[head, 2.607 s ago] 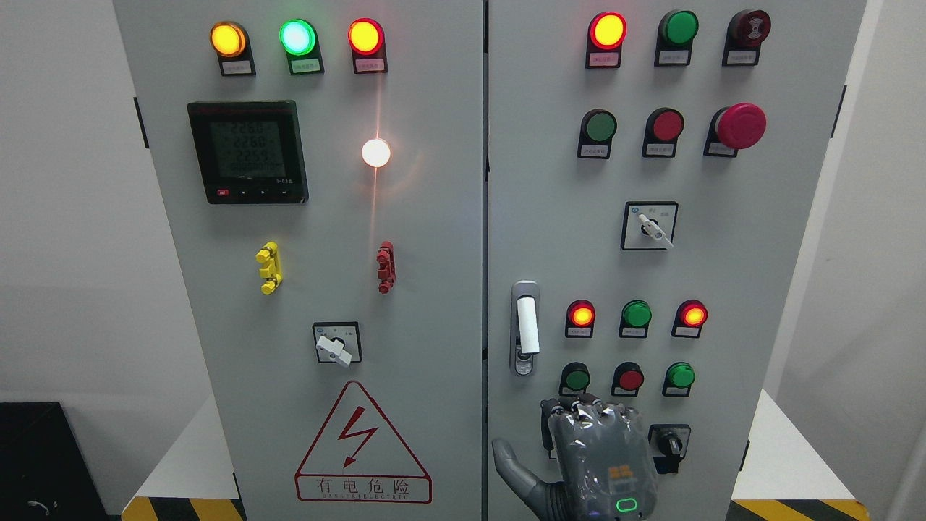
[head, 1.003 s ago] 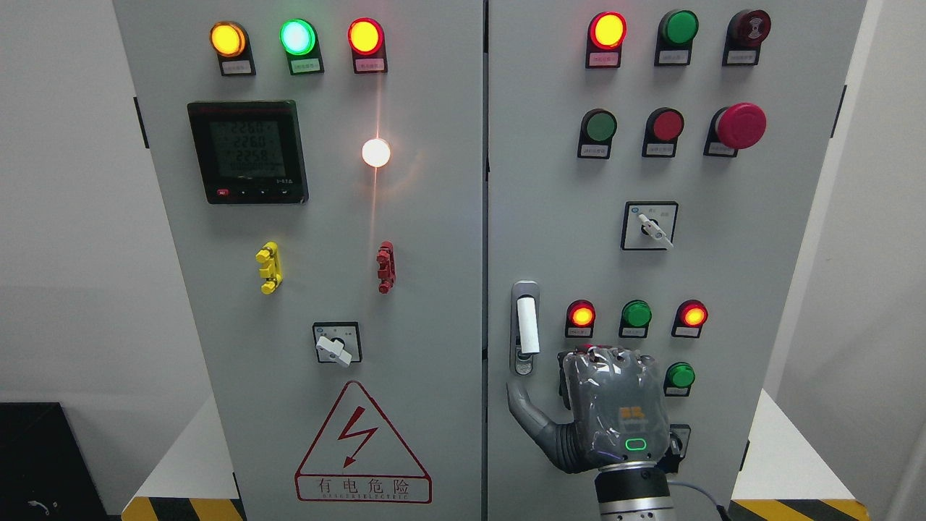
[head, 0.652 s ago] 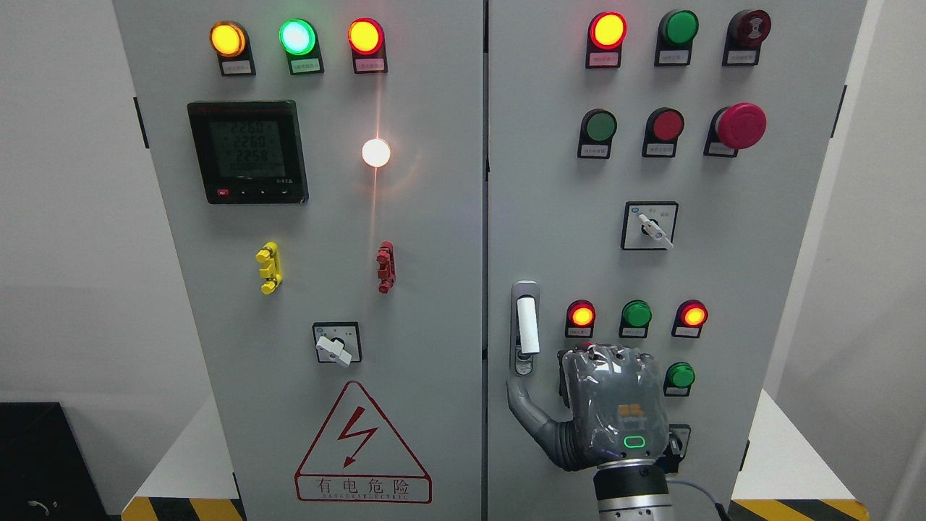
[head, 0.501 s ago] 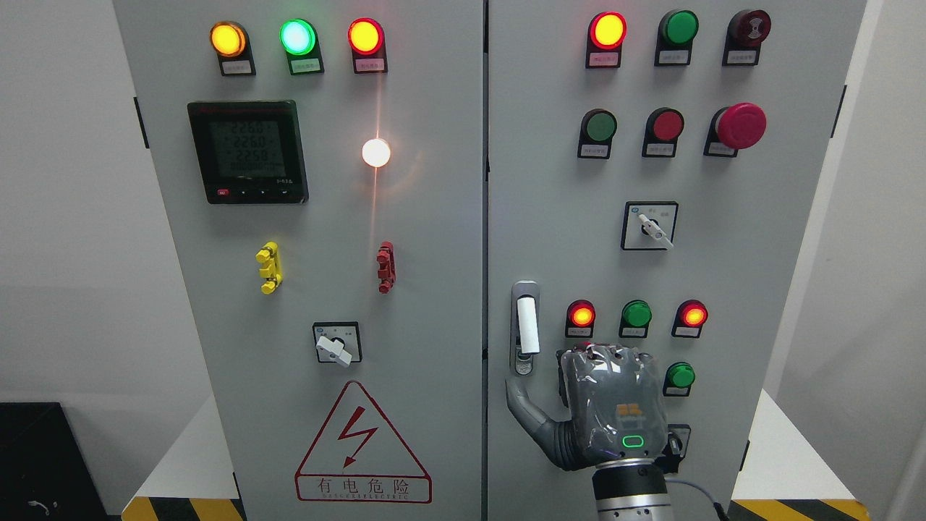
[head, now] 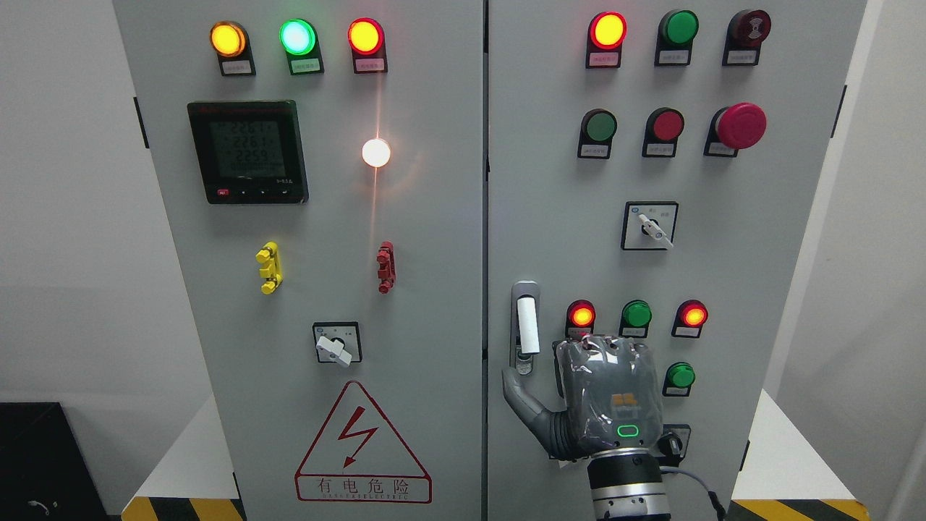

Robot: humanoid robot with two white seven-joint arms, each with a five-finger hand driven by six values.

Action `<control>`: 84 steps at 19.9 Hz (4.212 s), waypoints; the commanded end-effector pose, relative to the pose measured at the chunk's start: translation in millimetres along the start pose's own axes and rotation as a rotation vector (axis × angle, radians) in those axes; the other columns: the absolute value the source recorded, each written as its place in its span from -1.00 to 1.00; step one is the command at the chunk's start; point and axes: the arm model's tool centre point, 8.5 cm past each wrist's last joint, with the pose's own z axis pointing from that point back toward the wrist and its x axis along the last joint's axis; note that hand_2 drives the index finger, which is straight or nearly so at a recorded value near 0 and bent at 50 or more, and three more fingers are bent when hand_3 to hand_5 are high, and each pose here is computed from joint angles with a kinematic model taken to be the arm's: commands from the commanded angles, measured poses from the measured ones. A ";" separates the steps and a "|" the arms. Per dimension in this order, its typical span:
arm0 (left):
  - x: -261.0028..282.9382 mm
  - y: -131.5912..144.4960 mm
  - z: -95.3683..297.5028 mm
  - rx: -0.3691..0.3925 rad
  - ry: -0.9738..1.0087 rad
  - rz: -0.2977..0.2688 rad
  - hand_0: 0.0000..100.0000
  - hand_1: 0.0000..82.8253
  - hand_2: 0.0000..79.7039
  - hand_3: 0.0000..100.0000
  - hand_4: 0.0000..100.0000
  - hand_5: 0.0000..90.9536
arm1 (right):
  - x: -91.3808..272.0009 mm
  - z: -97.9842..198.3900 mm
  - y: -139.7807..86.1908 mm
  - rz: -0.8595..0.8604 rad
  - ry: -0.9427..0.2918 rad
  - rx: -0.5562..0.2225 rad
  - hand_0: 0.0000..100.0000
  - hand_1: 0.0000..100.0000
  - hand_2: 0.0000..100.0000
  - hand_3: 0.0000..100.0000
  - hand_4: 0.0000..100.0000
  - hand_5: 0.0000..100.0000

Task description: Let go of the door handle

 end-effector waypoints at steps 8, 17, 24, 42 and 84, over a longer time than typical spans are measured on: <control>0.5 -0.1 0.0 -0.001 -0.002 0.000 -0.76 0.34 -1.00 -1.00 -1.00 -1.00 | 0.3 -11.1 5.3 0.014 0.004 0.008 -0.41 -0.45 1.00 1.00 1.00 1.00; 0.0 0.0 0.0 -0.001 -0.001 0.000 -0.76 0.34 -1.00 -1.00 -1.00 -1.00 | -0.2 -11.6 6.4 0.015 0.005 0.011 -0.29 -0.45 1.00 1.00 1.00 1.00; 0.5 -0.1 0.0 -0.001 -0.002 0.000 -0.76 0.34 -1.00 -1.00 -1.00 -1.00 | -0.3 -13.9 5.3 0.016 0.005 0.006 -0.26 -0.44 1.00 1.00 1.00 1.00; 0.0 0.0 0.0 -0.001 -0.001 0.000 -0.76 0.34 -1.00 -1.00 -1.00 -1.00 | -1.8 -15.2 3.6 0.015 0.009 0.000 -0.15 -0.43 1.00 1.00 1.00 1.00; 0.0 0.0 0.0 -0.001 -0.001 0.000 -0.76 0.34 -1.00 -1.00 -1.00 -1.00 | -5.3 -14.9 2.0 0.014 0.020 -0.006 -0.07 -0.39 1.00 1.00 1.00 1.00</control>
